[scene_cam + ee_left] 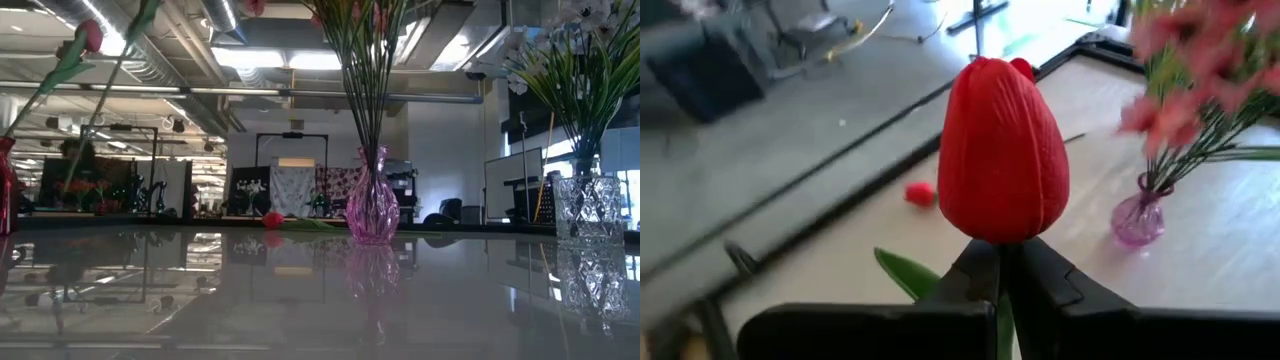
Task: Sort flowers into vase by color
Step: Put the bottom red flower into the red vase
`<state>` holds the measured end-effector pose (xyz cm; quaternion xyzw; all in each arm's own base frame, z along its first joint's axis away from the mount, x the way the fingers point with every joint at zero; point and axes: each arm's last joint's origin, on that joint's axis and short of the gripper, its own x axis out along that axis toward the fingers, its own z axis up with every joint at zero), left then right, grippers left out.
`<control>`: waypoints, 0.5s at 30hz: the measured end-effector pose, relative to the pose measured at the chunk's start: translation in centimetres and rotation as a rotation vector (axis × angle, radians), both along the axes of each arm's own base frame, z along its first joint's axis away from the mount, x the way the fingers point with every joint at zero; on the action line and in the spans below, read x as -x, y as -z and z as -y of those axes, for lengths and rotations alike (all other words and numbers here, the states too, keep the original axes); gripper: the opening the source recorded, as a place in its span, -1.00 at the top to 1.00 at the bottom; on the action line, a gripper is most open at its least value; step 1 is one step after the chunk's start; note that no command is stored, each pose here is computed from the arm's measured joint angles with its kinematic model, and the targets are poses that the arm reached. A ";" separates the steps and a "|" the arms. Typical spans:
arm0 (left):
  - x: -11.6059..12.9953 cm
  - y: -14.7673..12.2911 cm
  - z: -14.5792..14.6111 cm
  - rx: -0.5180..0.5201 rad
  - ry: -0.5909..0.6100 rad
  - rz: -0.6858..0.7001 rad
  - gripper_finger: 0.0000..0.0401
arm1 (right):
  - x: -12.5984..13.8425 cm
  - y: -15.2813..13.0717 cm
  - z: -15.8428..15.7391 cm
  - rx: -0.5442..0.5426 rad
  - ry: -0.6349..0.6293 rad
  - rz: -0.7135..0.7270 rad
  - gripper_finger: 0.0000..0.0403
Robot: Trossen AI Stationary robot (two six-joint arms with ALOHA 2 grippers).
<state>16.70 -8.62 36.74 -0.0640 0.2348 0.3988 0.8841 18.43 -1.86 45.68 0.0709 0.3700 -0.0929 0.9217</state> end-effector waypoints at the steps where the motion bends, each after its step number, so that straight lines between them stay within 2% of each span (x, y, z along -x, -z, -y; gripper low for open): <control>1: 0.4 -0.9 -0.3 -0.012 0.027 -0.008 0.97 | 0.0 0.0 0.0 -0.003 0.021 0.001 -0.19; 6: 3.3 -5.3 -1.8 -0.015 0.157 0.034 0.97 | -0.1 -0.1 0.3 -0.020 0.156 0.029 -0.19; 9: 5.5 -7.2 -2.8 -0.016 0.248 0.054 0.97 | -0.1 -0.1 0.3 -0.082 0.238 0.049 -0.19; 15: 9.4 -8.8 -5.0 0.063 0.444 0.067 0.96 | -0.1 -0.2 0.3 -0.173 0.326 0.075 -0.19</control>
